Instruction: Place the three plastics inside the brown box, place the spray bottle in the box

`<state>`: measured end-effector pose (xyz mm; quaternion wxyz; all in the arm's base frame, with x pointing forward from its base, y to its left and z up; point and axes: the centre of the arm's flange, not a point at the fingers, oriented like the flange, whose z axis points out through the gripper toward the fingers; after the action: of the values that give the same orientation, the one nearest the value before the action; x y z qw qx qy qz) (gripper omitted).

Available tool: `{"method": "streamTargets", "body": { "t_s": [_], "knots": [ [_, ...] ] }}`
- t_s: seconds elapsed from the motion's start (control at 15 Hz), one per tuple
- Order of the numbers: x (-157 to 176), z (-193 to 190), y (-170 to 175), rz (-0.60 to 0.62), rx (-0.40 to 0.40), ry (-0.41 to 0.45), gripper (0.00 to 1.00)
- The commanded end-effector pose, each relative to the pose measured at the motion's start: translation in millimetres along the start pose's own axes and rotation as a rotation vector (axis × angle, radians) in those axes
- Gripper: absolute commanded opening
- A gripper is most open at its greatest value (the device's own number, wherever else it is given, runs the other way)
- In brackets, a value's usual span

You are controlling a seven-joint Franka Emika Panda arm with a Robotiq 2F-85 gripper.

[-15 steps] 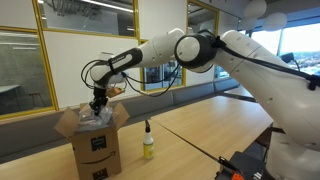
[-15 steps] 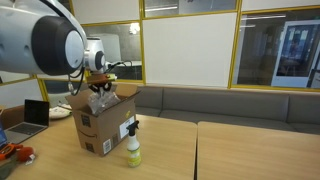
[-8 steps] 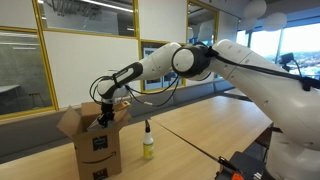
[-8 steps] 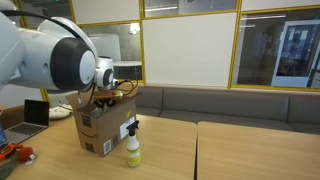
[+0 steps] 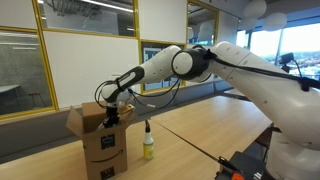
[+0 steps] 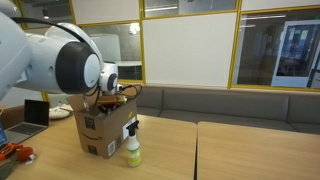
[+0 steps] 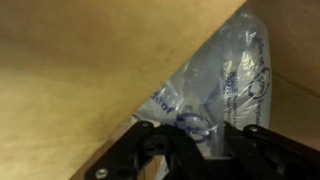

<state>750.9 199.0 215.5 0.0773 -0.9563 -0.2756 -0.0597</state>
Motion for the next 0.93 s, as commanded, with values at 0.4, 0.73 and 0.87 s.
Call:
{"method": "streamTargets", "body": {
  "t_s": [0.4,0.73,0.87],
  "knots": [
    [-35.4,-72.6,37.4,0.076,-0.087,-0.024,0.5],
    [-55.0,-157.5,55.7,0.145,-0.192,0.004,0.88],
    [-62.5,-185.1,60.2,0.168,-0.215,0.017,0.99]
  ]
}}
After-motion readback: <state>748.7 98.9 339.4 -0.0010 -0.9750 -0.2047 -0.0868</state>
